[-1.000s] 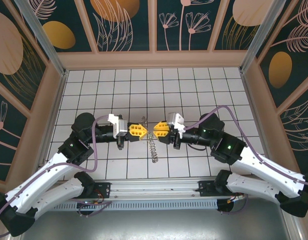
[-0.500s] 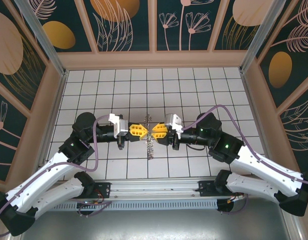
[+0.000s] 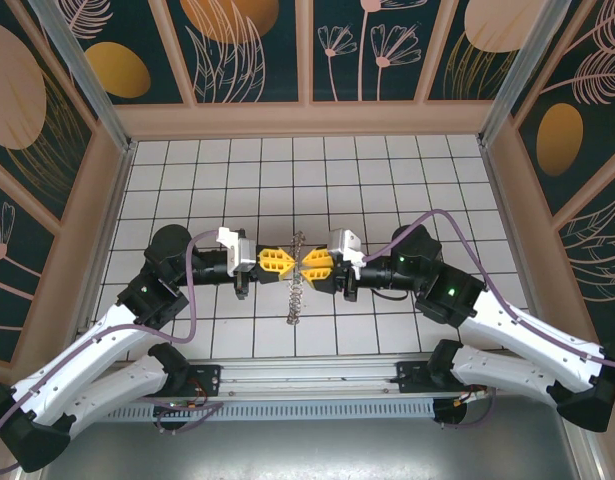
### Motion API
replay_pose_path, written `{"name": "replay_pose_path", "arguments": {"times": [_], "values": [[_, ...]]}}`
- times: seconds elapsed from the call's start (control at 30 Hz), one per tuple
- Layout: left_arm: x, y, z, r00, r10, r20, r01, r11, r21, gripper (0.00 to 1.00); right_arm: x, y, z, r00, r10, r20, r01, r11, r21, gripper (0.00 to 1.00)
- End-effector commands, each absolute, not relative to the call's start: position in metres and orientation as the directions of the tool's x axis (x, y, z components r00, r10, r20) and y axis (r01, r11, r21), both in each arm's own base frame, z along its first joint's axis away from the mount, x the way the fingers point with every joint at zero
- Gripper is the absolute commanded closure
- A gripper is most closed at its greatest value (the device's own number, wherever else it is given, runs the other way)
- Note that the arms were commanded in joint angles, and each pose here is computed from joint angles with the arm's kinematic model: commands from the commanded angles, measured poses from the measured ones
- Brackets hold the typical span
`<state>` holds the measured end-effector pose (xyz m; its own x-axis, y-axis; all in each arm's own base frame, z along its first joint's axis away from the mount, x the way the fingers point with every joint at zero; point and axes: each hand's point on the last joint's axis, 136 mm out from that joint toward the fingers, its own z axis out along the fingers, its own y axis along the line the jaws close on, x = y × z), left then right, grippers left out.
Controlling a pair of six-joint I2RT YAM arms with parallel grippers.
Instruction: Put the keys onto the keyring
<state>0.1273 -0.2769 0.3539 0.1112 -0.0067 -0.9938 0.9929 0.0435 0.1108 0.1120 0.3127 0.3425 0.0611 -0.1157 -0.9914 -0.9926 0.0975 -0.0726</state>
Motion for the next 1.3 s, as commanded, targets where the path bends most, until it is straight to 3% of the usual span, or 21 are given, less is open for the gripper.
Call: {"name": "replay_pose_path", "arguments": {"times": [0.0,0.23,0.5,0.7,0.87,1.03,1.27], "values": [[0.121,-0.277,0.371,0.149,-0.051,-0.988,0.989,0.022,0.148,1.0,0.113,0.315,0.348,0.064,-0.081,-0.995,-0.993,0.092,-0.071,0.8],[0.121,-0.277,0.371,0.148,-0.053,-0.988,0.989,0.019,0.147,1.0,0.115,0.316,0.348,0.067,-0.078,-0.995,-0.993,0.096,-0.075,0.84],[0.122,-0.277,0.371,0.145,-0.052,-0.988,0.989,0.022,0.144,1.0,0.117,0.316,0.348,0.076,-0.086,-0.993,-0.991,0.102,-0.085,1.0],[0.133,-0.28,0.363,0.1,0.032,-0.994,0.993,0.055,0.101,1.0,0.121,0.31,0.355,0.089,-0.114,-0.989,-0.984,0.141,-0.105,1.0],[0.153,-0.278,0.345,0.04,0.184,-0.982,0.986,0.15,0.068,0.77,0.135,0.305,0.344,0.06,-0.263,-0.963,-0.972,0.205,-0.117,1.0],[0.165,-0.272,0.334,0.04,0.292,-0.956,0.973,0.206,0.104,0.74,0.141,0.304,0.329,-0.007,-0.428,-0.904,-0.973,0.213,-0.093,1.0],[0.159,-0.282,0.321,0.059,0.374,-0.926,0.978,0.165,0.129,0.74,0.146,0.302,0.315,-0.061,-0.522,-0.851,-0.971,0.23,-0.071,1.0]]}}
